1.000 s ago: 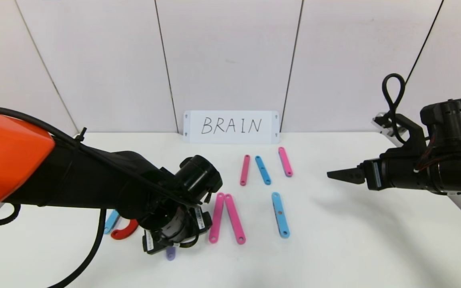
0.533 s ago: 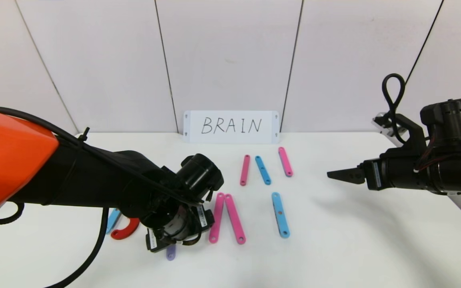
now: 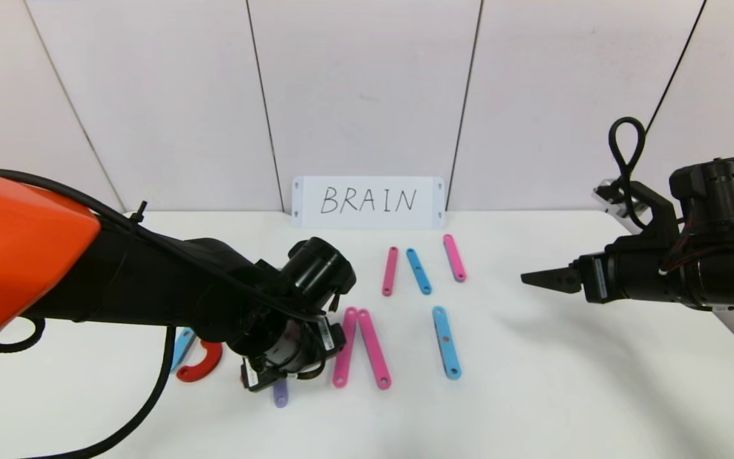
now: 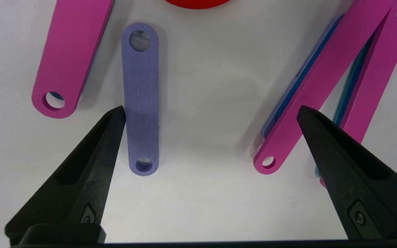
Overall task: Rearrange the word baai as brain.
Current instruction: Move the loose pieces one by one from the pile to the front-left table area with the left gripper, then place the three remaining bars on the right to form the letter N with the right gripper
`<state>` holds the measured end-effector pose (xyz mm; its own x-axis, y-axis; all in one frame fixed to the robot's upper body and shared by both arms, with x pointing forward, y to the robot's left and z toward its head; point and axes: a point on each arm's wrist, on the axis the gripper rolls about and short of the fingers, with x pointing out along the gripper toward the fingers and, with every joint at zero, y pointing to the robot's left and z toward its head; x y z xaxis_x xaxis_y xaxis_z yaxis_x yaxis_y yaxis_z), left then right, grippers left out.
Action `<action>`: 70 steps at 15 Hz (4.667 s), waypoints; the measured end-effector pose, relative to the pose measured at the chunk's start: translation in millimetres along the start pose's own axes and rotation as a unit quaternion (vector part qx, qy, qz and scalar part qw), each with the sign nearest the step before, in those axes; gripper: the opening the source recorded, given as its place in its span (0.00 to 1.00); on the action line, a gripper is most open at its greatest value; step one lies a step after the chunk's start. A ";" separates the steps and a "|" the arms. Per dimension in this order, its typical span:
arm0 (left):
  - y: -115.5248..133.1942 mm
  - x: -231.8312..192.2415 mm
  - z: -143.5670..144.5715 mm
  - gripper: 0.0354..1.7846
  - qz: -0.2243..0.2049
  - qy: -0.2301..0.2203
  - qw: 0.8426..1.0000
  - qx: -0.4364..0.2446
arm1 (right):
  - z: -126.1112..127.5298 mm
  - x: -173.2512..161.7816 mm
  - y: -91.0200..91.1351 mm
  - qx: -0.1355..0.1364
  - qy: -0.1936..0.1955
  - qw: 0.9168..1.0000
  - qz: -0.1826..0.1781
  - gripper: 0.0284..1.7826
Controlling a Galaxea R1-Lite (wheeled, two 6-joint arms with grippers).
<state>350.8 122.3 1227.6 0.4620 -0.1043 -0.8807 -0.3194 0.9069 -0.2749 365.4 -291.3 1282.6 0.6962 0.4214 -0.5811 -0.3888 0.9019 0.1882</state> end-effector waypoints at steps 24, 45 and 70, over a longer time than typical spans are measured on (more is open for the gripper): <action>13.4 -27.7 27.7 0.97 -0.033 -0.040 0.999 0.014 | -1.5 0.1 2.6 -0.003 0.002 1.000 0.003 0.97; 57.8 -4.0 40.5 0.97 -0.083 -0.001 0.993 0.084 | -3.1 3.9 2.3 -0.002 0.009 1.000 0.003 0.97; 66.9 -47.1 62.6 0.97 -0.083 -0.117 0.965 0.218 | -2.2 2.9 3.7 -0.004 0.006 1.000 0.006 0.97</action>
<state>359.4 213.5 1274.9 0.6674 -0.2137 -0.7134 0.1297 0.9767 -0.1711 364.7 -287.0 1279.9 0.6845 0.4305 -0.5883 -0.4014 0.8962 0.1888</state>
